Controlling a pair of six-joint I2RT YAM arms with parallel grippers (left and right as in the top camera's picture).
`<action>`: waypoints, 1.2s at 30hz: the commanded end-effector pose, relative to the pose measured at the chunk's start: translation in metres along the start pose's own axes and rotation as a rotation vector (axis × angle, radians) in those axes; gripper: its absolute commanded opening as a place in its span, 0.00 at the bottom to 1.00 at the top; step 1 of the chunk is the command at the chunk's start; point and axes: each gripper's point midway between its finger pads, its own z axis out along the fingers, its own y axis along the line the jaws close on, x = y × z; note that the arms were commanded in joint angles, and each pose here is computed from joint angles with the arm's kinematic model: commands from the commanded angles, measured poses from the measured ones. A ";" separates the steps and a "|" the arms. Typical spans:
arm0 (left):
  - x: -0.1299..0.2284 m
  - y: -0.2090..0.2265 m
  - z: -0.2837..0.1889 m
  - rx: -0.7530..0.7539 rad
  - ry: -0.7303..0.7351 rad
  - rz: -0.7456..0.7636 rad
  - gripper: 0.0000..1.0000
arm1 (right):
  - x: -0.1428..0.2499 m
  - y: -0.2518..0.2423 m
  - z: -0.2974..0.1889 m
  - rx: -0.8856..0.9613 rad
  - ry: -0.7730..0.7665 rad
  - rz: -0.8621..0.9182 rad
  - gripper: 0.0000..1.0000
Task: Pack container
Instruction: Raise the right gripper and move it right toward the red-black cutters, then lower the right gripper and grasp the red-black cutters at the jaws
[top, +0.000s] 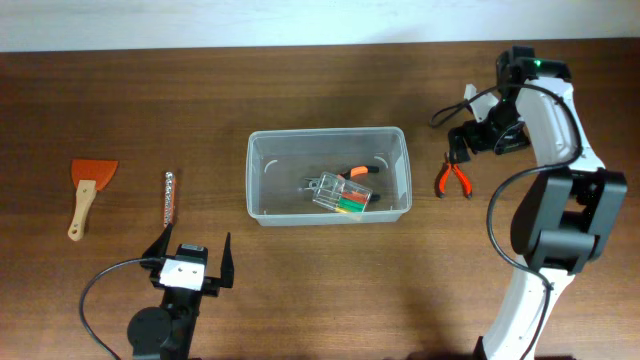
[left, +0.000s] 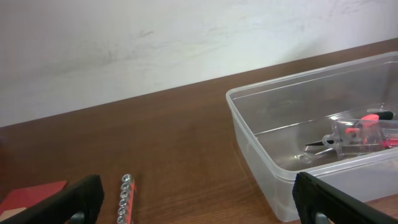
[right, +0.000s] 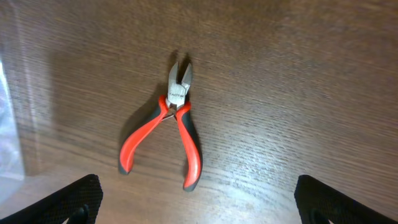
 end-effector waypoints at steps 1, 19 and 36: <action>0.001 0.002 0.000 -0.013 -0.001 -0.009 0.99 | 0.006 -0.003 0.022 -0.013 0.056 -0.003 0.99; 0.001 0.002 0.000 -0.013 -0.001 -0.009 0.99 | 0.033 -0.018 0.042 -0.104 0.098 0.029 0.99; 0.001 0.002 0.000 -0.013 -0.001 -0.009 0.99 | 0.016 -0.015 0.046 -0.051 0.061 -0.015 0.99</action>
